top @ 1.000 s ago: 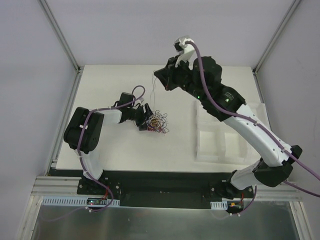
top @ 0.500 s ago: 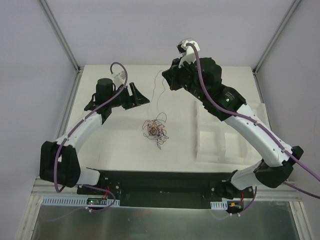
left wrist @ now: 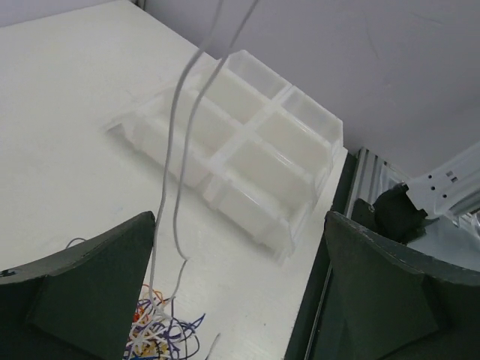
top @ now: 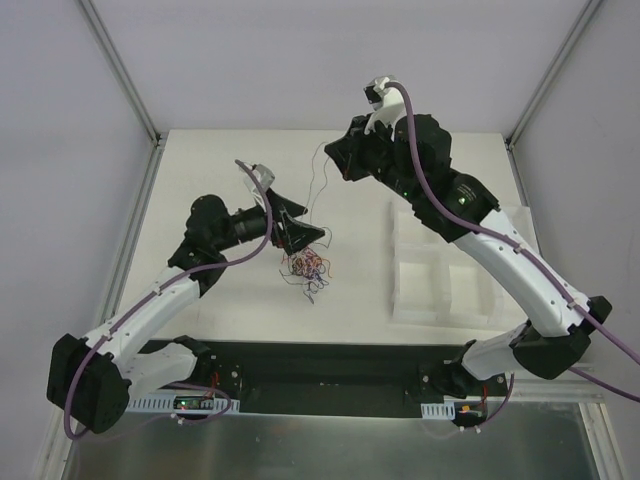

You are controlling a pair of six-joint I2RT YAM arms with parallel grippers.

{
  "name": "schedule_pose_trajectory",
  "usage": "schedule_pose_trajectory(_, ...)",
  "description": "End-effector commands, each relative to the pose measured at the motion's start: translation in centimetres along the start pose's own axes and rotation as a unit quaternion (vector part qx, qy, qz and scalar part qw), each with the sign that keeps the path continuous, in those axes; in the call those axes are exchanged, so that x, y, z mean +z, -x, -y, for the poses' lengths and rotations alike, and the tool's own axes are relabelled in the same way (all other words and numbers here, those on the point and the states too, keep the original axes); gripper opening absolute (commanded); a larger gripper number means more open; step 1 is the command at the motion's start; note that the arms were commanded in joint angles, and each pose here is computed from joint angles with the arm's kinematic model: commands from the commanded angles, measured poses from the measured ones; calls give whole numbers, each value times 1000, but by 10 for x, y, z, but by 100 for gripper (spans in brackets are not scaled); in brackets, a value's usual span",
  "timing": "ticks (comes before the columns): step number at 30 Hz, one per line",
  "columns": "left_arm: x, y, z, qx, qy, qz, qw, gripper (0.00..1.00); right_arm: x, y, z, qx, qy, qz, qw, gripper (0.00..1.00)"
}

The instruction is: Untangle the cables

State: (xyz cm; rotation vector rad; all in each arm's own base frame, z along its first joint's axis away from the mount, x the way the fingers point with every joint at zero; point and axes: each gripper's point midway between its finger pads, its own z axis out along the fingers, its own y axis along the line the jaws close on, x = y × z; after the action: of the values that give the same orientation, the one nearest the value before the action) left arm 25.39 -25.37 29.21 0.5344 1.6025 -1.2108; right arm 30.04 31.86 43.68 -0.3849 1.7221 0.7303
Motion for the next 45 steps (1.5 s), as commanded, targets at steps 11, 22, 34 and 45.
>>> schedule_pose_trajectory(11, 30, -124, -141, -112, 257, -160, 947, 50, -97, 169, -44, 16, 74, 187, 979, 1)
schedule_pose_trajectory(22, -41, -112, -217, -207, 435, -132, 867, 41, -135, 204, -37, -7, 60, 256, 965, 1)
schedule_pose_trajectory(34, -23, -51, -173, -117, 332, -117, 929, 27, -34, 24, 9, -32, -7, 26, 999, 16)
schedule_pose_trajectory(45, -16, -33, -145, -135, 286, -107, 943, 7, 42, -194, 9, 1, 87, -190, 978, 92)
